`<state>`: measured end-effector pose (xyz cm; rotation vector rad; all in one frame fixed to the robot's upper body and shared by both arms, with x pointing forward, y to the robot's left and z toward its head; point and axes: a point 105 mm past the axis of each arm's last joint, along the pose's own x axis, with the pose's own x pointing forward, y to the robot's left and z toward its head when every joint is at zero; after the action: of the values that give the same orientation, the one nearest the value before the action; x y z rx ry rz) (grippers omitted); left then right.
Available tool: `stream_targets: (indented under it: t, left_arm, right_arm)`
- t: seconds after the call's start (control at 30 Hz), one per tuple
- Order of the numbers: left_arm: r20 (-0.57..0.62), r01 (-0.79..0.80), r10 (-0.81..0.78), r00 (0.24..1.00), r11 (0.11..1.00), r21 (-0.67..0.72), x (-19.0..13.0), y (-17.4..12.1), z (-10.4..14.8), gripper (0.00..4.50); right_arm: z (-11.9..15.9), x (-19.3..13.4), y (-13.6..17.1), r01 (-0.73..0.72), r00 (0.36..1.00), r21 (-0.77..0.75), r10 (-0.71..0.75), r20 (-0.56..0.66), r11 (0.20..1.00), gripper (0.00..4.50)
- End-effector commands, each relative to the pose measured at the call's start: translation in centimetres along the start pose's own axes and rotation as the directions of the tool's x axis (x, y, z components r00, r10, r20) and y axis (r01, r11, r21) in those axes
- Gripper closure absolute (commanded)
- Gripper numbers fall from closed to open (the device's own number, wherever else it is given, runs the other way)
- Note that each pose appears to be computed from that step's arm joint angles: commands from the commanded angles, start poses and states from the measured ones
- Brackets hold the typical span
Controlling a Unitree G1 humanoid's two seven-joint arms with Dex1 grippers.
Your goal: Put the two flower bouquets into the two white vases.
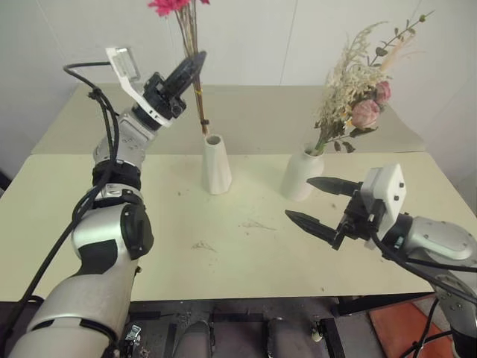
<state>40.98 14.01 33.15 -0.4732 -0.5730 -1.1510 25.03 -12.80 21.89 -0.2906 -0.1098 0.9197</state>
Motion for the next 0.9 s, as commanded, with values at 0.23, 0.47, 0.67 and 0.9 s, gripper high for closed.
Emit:
stream_targets:
  t: [0.23, 0.47, 0.67, 0.9]
  left_arm:
    - [0.028, -0.044, 0.042, 0.999, 0.993, 0.111, 0.1, 0.6, -0.3, 4.48]
    - [0.018, -0.065, 0.063, 0.998, 0.99, 0.127, 0.2, 0.8, -1.1, 4.48]
    - [0.027, -0.098, 0.095, 0.995, 0.985, 0.144, 0.3, 1.1, -1.4, 4.48]
    - [0.062, -0.14, 0.134, 0.989, 0.984, 0.114, 0.2, 1.4, -2.0, 4.48]
  right_arm:
    - [1.9, -0.3, -0.1, -0.003, 0.998, -0.058, 0.007, 0.068, 0.998, 0.0]
    - [2.1, -0.5, 0.1, 0.005, 0.997, -0.047, -0.001, 0.078, 0.999, 0.0]
    - [2.0, -0.9, 0.4, 0.014, 0.998, -0.04, -0.012, 0.068, 0.999, 0.0]
    - [2.1, -1.5, 0.8, 0.032, 0.998, -0.026, -0.03, 0.059, 0.999, 0.0]
